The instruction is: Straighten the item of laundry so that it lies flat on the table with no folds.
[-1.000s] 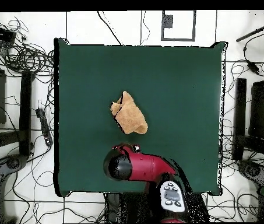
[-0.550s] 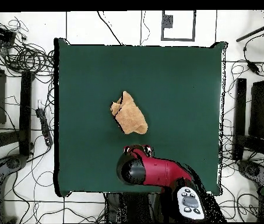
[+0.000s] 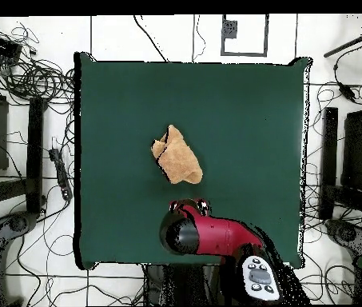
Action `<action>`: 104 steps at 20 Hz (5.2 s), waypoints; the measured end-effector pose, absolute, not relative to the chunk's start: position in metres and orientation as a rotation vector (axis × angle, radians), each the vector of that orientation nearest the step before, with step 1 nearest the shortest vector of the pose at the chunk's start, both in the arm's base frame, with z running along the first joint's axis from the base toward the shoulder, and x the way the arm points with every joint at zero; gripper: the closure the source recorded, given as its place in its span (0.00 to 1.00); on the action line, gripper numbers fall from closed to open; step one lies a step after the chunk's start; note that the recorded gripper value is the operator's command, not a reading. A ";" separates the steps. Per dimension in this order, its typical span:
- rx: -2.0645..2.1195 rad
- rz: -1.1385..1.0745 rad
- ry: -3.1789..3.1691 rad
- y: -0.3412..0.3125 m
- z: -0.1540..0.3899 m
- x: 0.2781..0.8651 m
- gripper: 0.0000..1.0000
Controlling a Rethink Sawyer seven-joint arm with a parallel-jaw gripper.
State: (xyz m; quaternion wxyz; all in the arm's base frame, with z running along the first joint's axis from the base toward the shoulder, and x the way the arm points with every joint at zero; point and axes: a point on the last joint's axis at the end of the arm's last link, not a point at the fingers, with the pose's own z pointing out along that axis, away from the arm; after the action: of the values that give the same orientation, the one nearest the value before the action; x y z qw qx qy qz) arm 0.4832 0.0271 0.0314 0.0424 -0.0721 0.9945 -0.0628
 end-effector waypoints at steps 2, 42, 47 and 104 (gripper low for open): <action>-0.221 -0.192 3.043 0.027 0.031 0.483 0.00; -0.250 -0.162 2.767 0.048 0.057 0.531 0.00; -0.246 -0.147 2.770 0.049 0.051 0.530 0.00; -0.415 -0.023 2.846 0.109 -0.008 0.505 1.00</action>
State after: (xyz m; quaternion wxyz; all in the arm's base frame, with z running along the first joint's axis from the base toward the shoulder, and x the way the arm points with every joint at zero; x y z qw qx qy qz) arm 0.5055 0.1091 -0.0076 0.1322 -0.1429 0.9808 -0.0080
